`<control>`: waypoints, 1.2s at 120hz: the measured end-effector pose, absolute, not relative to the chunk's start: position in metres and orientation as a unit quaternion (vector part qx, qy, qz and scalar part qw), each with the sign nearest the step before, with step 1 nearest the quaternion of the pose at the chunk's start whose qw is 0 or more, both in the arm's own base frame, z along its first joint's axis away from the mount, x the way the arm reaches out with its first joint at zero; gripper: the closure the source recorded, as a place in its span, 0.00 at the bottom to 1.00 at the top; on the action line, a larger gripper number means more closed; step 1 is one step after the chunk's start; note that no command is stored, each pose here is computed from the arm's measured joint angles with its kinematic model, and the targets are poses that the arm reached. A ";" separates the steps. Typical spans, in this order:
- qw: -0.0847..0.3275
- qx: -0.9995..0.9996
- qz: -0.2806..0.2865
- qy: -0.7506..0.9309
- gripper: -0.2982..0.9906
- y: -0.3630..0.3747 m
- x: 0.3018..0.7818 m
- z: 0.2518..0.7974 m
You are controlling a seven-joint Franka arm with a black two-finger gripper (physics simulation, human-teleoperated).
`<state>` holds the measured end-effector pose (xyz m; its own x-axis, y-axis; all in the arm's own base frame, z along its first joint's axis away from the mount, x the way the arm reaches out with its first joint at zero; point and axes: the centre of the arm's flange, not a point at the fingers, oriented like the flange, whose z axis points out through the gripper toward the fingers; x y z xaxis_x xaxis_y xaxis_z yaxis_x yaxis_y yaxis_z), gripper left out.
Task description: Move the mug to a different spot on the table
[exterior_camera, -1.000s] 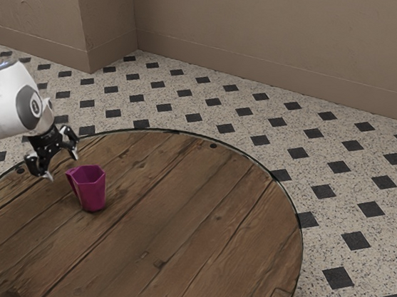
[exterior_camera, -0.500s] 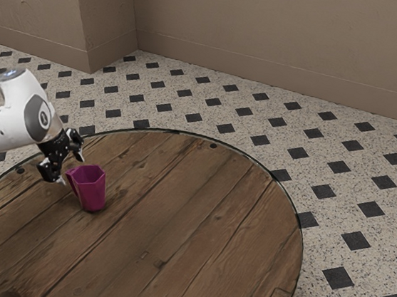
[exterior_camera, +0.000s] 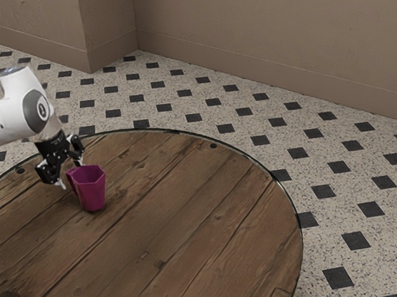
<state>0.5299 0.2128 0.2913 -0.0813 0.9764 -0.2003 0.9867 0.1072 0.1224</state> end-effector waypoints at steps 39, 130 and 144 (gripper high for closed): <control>0.124 0.675 -0.029 0.726 0.40 0.216 0.540 0.281; 0.174 0.675 -0.070 0.714 0.74 0.200 0.533 0.308; 0.194 0.663 -0.099 0.716 0.78 0.192 0.531 0.309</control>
<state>0.5309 0.1923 0.3089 -0.0452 0.9115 -0.4087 0.9881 0.1009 0.1159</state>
